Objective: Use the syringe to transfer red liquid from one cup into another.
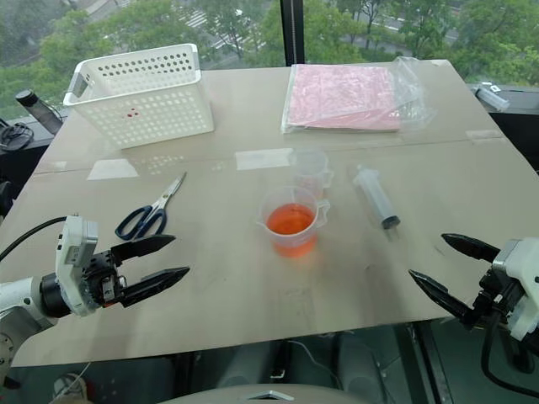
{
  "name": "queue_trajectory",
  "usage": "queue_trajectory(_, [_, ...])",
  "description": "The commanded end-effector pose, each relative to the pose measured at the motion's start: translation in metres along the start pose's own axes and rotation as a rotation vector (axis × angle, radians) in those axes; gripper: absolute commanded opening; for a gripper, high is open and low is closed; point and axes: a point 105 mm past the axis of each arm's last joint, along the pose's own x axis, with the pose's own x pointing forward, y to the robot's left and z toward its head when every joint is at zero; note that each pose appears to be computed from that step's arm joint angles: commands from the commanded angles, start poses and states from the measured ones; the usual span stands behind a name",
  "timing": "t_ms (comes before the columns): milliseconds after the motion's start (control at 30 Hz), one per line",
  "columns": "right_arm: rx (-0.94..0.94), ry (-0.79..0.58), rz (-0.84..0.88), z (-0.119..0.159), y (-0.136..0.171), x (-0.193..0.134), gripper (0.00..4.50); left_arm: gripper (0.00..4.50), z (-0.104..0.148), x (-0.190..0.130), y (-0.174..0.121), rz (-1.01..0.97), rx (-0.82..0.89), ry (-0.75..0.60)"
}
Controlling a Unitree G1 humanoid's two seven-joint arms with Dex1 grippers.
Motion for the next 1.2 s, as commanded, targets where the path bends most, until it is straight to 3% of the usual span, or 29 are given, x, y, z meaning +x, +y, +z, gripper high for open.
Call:
queue_trajectory(33, [-0.020,-0.027,-0.023,0.007,-0.003,0.000,4.50,4.45,0.016,0.005,-0.007,-0.032,0.058,-0.053])
queue_trajectory(167, [-0.063,0.071,-0.132,0.021,-0.029,0.022,4.50,4.45,0.037,0.014,-0.018,-0.113,0.105,-0.100])
queue_trajectory(300, [0.062,0.098,-0.070,0.034,-0.045,0.055,4.50,4.45,0.051,0.012,-0.030,-0.180,0.130,-0.108])
queue_trajectory(600, [0.223,0.361,-0.189,0.048,-0.089,0.127,4.50,4.45,0.059,0.015,-0.035,-0.209,0.237,-0.083])
queue_trajectory(833, [0.405,0.489,-0.195,0.052,-0.094,0.158,4.50,4.45,0.059,0.014,-0.035,-0.206,0.246,-0.078])
queue_trajectory(1200, [0.389,0.574,-0.147,0.038,-0.104,0.190,4.50,4.45,0.058,0.010,-0.032,-0.183,0.207,-0.084])
